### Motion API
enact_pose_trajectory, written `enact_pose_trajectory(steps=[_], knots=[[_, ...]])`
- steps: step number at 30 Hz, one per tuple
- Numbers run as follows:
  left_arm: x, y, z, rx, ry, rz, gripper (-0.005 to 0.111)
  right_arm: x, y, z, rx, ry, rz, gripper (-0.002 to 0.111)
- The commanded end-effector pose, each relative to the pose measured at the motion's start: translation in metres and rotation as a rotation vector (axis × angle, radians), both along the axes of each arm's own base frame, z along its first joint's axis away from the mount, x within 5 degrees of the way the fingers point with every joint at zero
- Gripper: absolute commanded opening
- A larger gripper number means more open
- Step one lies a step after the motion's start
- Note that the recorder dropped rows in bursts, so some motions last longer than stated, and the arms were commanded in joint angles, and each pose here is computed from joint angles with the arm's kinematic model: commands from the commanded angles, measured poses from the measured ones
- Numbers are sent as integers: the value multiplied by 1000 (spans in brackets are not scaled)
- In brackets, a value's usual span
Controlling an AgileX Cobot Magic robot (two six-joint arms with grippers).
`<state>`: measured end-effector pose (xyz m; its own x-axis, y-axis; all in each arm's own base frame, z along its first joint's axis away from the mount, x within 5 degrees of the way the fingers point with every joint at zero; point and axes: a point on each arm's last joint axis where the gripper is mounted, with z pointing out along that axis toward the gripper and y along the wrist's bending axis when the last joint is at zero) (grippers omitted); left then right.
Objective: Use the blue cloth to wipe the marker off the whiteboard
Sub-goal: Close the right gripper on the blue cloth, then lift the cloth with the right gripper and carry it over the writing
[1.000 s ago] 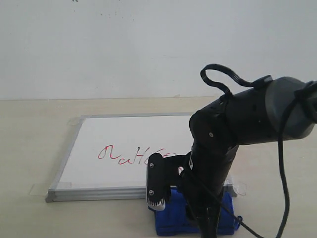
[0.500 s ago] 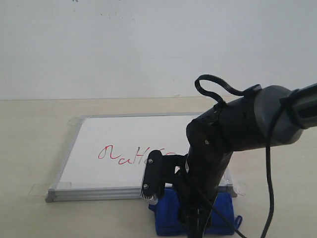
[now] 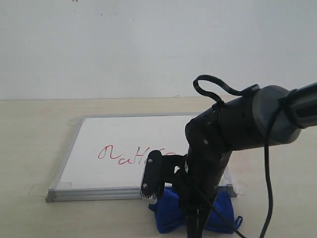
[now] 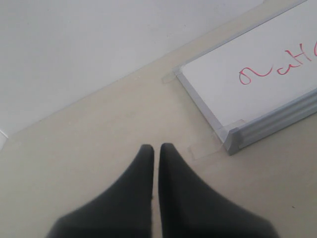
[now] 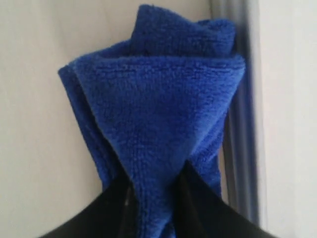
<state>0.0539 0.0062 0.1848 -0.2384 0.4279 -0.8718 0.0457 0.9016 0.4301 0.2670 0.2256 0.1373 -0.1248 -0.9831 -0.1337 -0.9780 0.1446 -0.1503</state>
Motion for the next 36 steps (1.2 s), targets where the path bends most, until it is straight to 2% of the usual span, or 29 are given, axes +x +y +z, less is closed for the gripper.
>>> enact_pose_trajectory(steps=[1,6,10,12,21,27,31,34,36], knots=[[0,0,0,3,-4,0,4,-4,-4,26,9,-15,-32,0],[0,0,0,3,-4,0,4,-6,-6,72,147,-156,-57,0],[0,0,0,3,-4,0,4,-3,-3,108,346,-282,-183,0],[0,0,0,3,-4,0,4,1,2,116,427,-284,-271,0],[0,0,0,3,-4,0,4,10,11,123,514,-312,-305,0],[0,0,0,3,-4,0,4,13,16,129,637,-310,-399,0],[0,0,0,3,-4,0,4,17,19,133,709,-346,-412,0],[0,0,0,3,-4,0,4,22,26,141,813,-295,-525,0],[0,0,0,3,-4,0,4,27,36,143,873,-193,-636,0]])
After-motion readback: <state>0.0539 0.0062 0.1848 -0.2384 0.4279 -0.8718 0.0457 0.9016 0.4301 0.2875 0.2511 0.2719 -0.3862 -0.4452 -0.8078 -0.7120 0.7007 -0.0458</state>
